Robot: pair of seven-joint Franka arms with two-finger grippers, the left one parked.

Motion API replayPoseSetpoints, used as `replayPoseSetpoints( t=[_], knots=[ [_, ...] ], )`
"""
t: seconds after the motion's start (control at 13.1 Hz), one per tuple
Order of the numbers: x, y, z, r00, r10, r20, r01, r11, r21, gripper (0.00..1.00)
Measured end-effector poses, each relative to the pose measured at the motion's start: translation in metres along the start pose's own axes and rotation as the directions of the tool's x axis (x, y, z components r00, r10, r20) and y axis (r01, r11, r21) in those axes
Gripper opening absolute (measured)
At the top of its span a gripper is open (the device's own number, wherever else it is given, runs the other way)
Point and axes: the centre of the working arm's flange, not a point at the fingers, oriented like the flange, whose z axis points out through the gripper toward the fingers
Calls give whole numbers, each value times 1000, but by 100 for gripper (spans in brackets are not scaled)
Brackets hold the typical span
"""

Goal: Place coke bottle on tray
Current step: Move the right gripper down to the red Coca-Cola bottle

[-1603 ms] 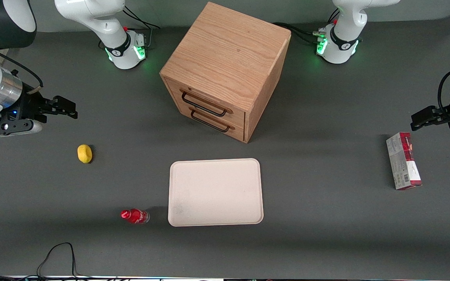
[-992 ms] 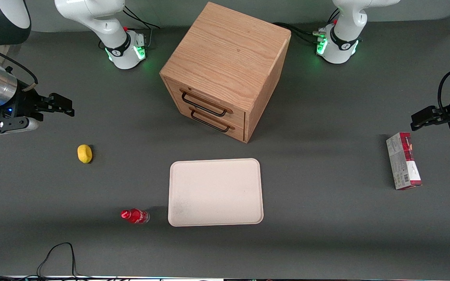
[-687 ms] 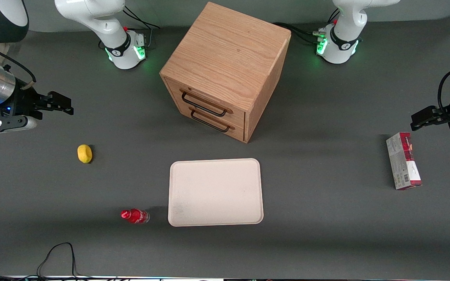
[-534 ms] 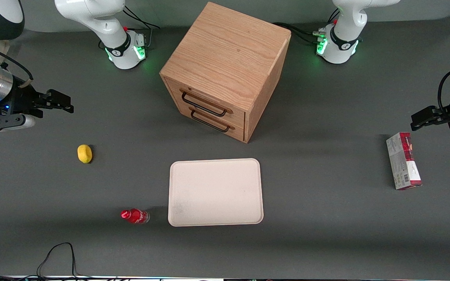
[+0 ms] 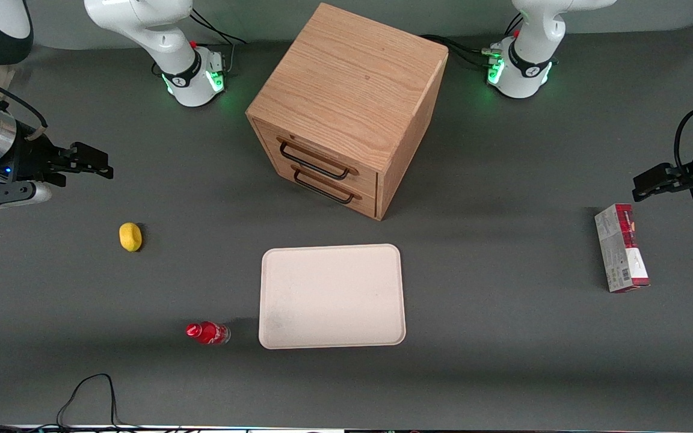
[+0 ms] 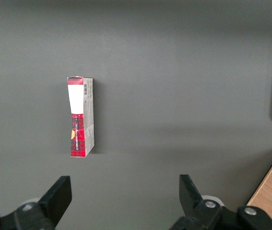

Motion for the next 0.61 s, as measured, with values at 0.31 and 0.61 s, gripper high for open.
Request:
replayPoseSetpoints(
  t=[0.31, 0.61],
  knots=[
    [53, -13, 3, 1000, -12, -4, 12, 1000, -11, 100],
    [142, -53, 55, 999, 53, -13, -53, 999, 0, 100]
  ],
)
